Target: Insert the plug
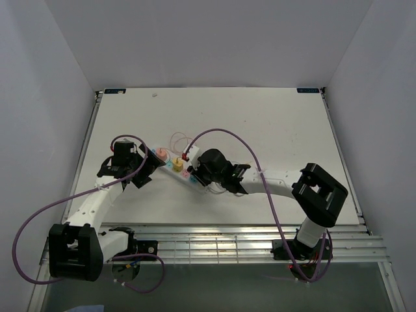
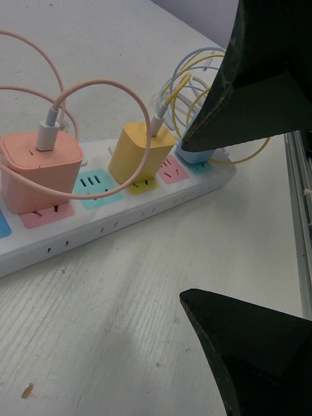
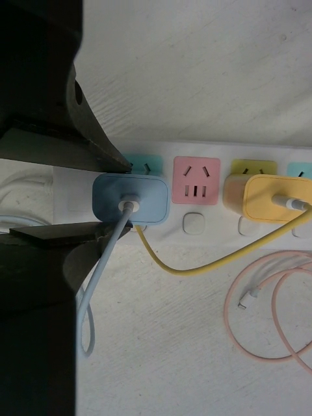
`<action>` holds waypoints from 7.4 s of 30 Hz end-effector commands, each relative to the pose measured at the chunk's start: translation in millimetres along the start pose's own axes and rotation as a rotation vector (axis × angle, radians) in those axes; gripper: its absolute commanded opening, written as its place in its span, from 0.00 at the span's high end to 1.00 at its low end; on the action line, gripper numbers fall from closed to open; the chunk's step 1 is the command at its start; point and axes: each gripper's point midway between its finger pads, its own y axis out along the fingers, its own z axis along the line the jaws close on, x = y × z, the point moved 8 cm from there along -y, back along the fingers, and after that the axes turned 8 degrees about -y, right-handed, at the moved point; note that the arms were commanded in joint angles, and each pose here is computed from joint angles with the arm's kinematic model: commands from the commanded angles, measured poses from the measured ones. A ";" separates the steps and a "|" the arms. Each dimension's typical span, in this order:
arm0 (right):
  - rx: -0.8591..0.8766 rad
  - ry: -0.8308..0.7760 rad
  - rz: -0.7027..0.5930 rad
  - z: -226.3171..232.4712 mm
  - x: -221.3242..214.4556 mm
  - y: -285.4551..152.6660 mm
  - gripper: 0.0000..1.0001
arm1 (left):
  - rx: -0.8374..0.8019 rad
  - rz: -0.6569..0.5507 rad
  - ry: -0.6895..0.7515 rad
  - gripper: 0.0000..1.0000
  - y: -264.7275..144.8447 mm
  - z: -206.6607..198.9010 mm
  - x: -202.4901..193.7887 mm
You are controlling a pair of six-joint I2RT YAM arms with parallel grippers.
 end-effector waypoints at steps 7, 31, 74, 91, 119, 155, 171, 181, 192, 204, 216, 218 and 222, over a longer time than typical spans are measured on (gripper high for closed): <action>0.127 0.041 0.195 20.3 -28.8 -37.9 0.51 | -0.193 0.045 0.052 0.02 -27.8 -22.4 -3.8; -0.108 0.716 -0.062 20.1 -14.8 -137.7 0.25 | -0.148 0.026 0.590 0.02 -15.7 -82.3 -91.0; -0.504 0.745 -0.168 -22.0 1.8 -90.8 0.72 | -0.046 0.033 0.700 0.88 30.7 -62.8 -119.5; -0.224 0.547 -0.393 -10.2 26.3 -125.7 0.21 | -0.053 -0.065 0.594 0.59 -13.7 -63.2 -110.6; -0.551 0.616 -0.108 9.6 33.8 3.1 0.70 | 0.086 -0.375 0.367 0.02 -95.2 -40.0 -54.5; -0.580 0.241 0.471 162.7 -123.4 57.1 0.92 | 0.090 -0.406 0.318 0.02 -103.0 -36.9 -49.9; -0.454 0.174 0.274 185.3 -61.0 51.3 0.83 | 0.121 -0.405 0.266 0.02 -108.4 -32.3 -49.0; -0.298 0.205 0.160 189.6 -38.8 46.5 0.70 | 0.209 -0.358 0.237 0.02 -95.8 -33.3 -44.3; -0.157 0.182 -0.059 163.6 22.4 -6.0 0.39 | 0.154 -0.255 0.145 0.02 -67.9 -26.1 -12.1; -0.082 0.102 -0.162 139.3 39.8 -5.4 0.40 | 0.263 -0.366 -0.098 0.02 -71.4 11.0 46.6; -0.126 0.097 -0.242 104.8 69.0 -3.6 0.41 | 0.244 -0.315 -0.259 0.04 -42.9 39.8 74.7; -0.129 0.078 -0.239 101.3 69.3 0.8 0.41 | 0.263 -0.299 -0.269 0.10 -36.2 43.5 74.0; -0.075 0.026 -0.267 101.9 71.0 6.1 0.44 | 0.266 -0.272 -0.293 0.20 -21.4 50.4 71.5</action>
